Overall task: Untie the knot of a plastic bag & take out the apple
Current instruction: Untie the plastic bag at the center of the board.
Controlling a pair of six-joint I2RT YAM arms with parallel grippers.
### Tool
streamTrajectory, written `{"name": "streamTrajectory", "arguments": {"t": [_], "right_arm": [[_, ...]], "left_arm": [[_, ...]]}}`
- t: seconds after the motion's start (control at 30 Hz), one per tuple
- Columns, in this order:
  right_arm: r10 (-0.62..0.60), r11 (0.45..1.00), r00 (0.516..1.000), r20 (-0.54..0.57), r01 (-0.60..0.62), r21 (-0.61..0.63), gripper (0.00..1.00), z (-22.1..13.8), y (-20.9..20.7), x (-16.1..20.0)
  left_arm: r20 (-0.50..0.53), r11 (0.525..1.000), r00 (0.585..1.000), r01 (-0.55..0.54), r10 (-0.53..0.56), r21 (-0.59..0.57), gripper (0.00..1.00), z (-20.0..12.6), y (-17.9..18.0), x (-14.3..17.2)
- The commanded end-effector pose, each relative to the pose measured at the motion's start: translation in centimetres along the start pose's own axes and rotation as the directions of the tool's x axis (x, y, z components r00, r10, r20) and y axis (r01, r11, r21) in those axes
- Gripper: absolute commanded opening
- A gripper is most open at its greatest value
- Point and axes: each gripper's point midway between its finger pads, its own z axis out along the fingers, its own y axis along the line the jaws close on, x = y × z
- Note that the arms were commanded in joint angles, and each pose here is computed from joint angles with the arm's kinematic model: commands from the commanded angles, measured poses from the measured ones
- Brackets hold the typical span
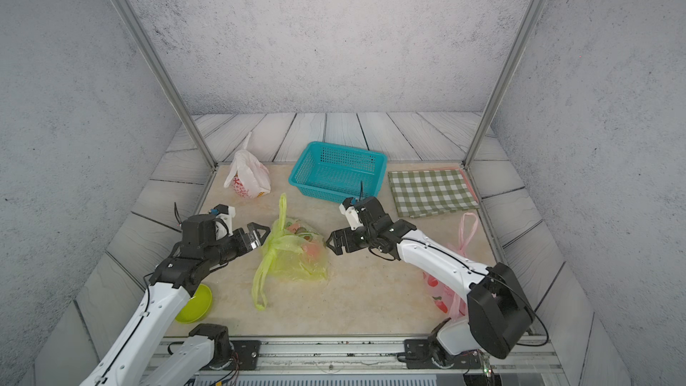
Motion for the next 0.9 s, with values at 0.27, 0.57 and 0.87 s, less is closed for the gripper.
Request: {"name": "streamTrajectory", "arguments": {"t": [0.27,0.57,0.87], "right_arm": [[-0.377,0.926,0.926,-0.031,0.376,-0.028,0.93,2.4,6.3,-0.5],[-0.577,0.810,0.811,-0.101,0.583,0.056,0.93,4.5,9.0,-1.7],[-0.632,0.766,0.756,-0.170,0.643,0.013,0.90,8.0,10.4,-1.3]], "left_arm": [[-0.097,1.000,0.995,-0.022,0.022,0.004,0.97,0.1,-0.1,1.3],[-0.082,0.999,0.996,0.039,-0.037,0.027,0.97,0.7,0.4,2.3],[-0.037,0.998,0.998,0.061,-0.060,0.010,0.98,0.3,1.0,2.4]]}}
